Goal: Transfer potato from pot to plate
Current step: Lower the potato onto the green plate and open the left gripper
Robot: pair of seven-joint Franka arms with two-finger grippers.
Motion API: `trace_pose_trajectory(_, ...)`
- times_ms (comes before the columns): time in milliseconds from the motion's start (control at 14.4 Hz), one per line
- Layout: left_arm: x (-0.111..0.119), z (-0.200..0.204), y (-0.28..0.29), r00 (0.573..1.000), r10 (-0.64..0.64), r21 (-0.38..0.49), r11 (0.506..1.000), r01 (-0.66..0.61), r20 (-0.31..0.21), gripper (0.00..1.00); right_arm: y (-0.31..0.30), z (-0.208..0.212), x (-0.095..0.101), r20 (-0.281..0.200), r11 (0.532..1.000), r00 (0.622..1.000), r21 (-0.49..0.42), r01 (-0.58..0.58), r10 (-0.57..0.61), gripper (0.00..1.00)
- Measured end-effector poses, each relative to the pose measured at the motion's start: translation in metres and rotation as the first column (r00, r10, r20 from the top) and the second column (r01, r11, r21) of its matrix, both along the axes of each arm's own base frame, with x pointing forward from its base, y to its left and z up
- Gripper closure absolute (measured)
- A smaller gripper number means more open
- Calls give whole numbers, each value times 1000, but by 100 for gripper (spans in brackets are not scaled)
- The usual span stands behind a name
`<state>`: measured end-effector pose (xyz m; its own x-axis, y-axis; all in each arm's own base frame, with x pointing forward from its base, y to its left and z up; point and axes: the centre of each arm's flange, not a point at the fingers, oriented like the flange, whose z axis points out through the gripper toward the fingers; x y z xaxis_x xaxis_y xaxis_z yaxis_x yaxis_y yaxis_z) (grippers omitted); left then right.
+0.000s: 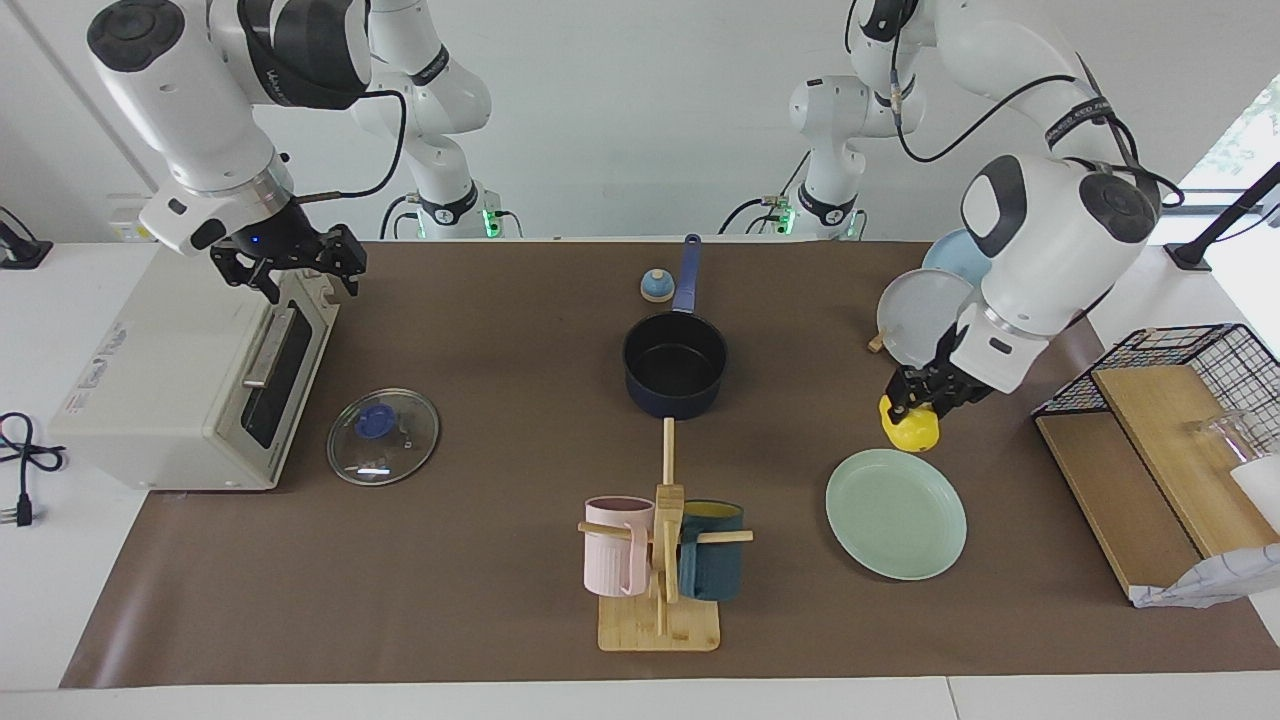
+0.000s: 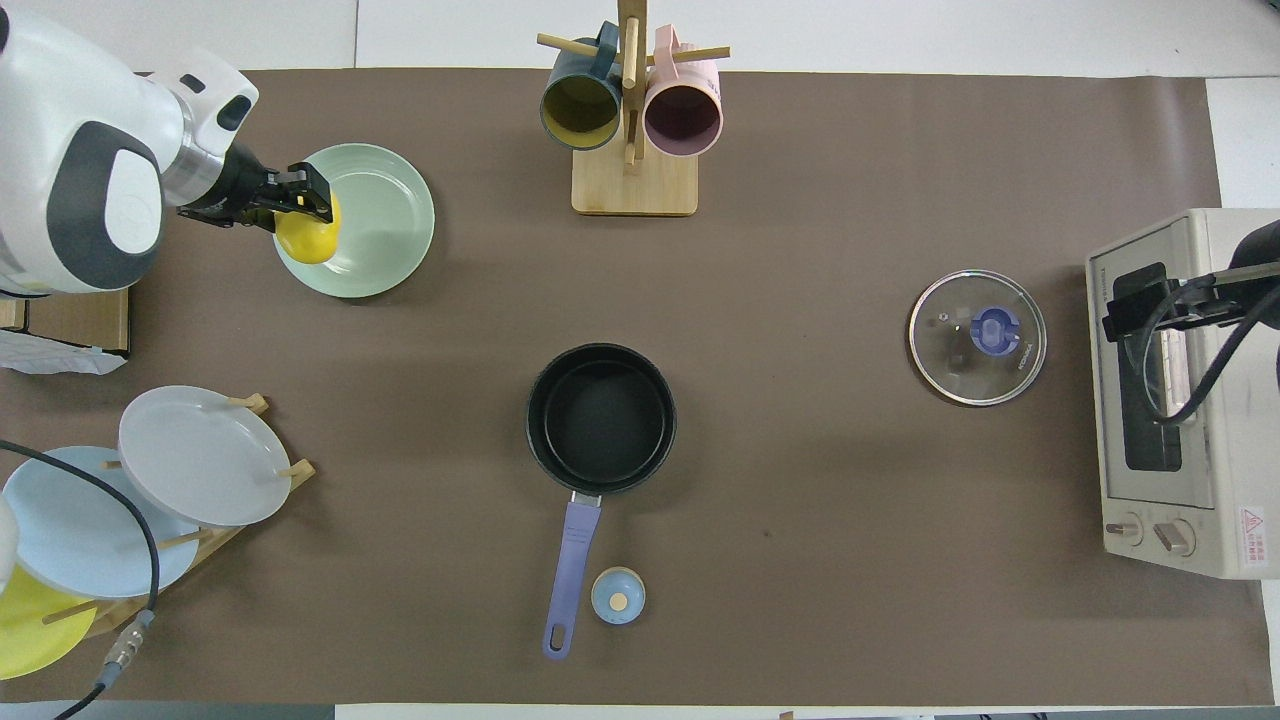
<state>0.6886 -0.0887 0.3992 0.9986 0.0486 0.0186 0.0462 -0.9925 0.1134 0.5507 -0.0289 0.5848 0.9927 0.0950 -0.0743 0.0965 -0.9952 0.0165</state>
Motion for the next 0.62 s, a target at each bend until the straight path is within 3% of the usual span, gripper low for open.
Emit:
trace_pose_trajectory(208, 12, -45, -4, 1000, -11, 18, 1000, 11, 12, 39, 3, 1, 0, 2, 1000, 1000, -1, 14, -14, 0)
trace_pose_trajectory(623, 11, -62, -9, 999, -19, 23, 1000, 18, 27, 39, 5, 1, 0, 5, 999, 999, -3, 39, -39, 0)
